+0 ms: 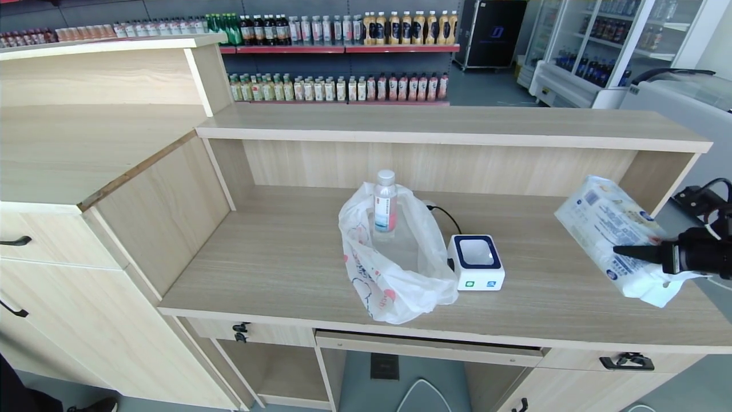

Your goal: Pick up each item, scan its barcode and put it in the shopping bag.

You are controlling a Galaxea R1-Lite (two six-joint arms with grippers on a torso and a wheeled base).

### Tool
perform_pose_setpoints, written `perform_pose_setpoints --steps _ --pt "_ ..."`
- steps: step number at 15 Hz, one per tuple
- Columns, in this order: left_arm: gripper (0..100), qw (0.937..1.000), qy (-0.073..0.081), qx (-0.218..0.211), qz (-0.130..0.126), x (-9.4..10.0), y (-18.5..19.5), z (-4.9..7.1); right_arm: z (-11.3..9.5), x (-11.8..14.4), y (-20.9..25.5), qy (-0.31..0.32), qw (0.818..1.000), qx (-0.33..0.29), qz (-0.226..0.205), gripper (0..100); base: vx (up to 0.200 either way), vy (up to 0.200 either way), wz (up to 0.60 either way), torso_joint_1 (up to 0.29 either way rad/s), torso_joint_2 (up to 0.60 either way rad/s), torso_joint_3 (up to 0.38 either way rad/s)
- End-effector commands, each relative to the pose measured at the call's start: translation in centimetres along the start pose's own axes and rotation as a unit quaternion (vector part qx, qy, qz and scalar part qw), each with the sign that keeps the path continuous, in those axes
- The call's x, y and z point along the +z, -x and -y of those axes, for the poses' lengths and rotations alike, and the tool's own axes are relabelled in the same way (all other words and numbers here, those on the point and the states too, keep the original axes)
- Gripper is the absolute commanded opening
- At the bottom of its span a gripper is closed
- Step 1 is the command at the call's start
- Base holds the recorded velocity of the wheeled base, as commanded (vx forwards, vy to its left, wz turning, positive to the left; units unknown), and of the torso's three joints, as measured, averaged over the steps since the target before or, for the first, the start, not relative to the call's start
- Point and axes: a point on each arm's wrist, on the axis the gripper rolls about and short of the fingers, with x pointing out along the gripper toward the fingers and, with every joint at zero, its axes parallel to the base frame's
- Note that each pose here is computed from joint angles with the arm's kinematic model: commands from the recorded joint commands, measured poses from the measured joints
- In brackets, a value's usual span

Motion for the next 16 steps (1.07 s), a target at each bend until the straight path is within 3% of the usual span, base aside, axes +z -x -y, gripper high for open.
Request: perform_pose_setpoints --steps 1,5,7,8,9,10,11,12,14,16 --pt "100 1.0 0.0 0.0 0.0 0.0 0.0 0.0 -5.1 3.7 6.1 0.038 0.996 0.061 0.051 0 0.0 0.0 0.0 0.0 0.0 0.0" --pt "100 1.0 0.0 0.0 0.0 0.0 0.0 0.0 -9.3 4.3 8.5 0.049 0.987 0.135 0.075 0 0.0 0.0 0.0 0.0 0.0 0.0" --pt "100 1.0 0.0 0.0 0.0 0.0 0.0 0.0 -12.4 4.4 9.1 0.074 0.979 0.168 0.083 0 0.0 0.0 0.0 0.0 0.0 0.0" --pt "100 1.0 0.0 0.0 0.0 0.0 0.0 0.0 -12.5 4.4 9.2 0.075 0.979 0.169 0.083 0 0.0 0.0 0.0 0.0 0.0 0.0" --pt "100 1.0 0.0 0.0 0.0 0.0 0.0 0.0 -15.9 4.2 10.0 0.104 0.968 0.208 0.092 0 0.0 0.0 0.0 0.0 0.0 0.0" --pt "100 1.0 0.0 0.0 0.0 0.0 0.0 0.0 -17.5 3.8 10.6 0.117 0.962 0.228 0.095 0 0.0 0.0 0.0 0.0 0.0 0.0" --pt "100 1.0 0.0 0.0 0.0 0.0 0.0 0.0 -17.5 3.8 10.6 0.117 0.962 0.228 0.095 0 0.0 0.0 0.0 0.0 0.0 0.0" --pt "100 1.0 0.0 0.0 0.0 0.0 0.0 0.0 -20.0 3.3 11.6 0.132 0.95 0.266 0.098 0 0.0 0.0 0.0 0.0 0.0 0.0" --pt "100 1.0 0.0 0.0 0.0 0.0 0.0 0.0 -22.5 3.2 12.7 0.144 0.932 0.321 0.088 0 0.0 0.0 0.0 0.0 0.0 0.0" --pt "100 1.0 0.0 0.0 0.0 0.0 0.0 0.0 -23.4 3.2 12.7 0.154 0.922 0.345 0.086 0 0.0 0.0 0.0 0.0 0.0 0.0"
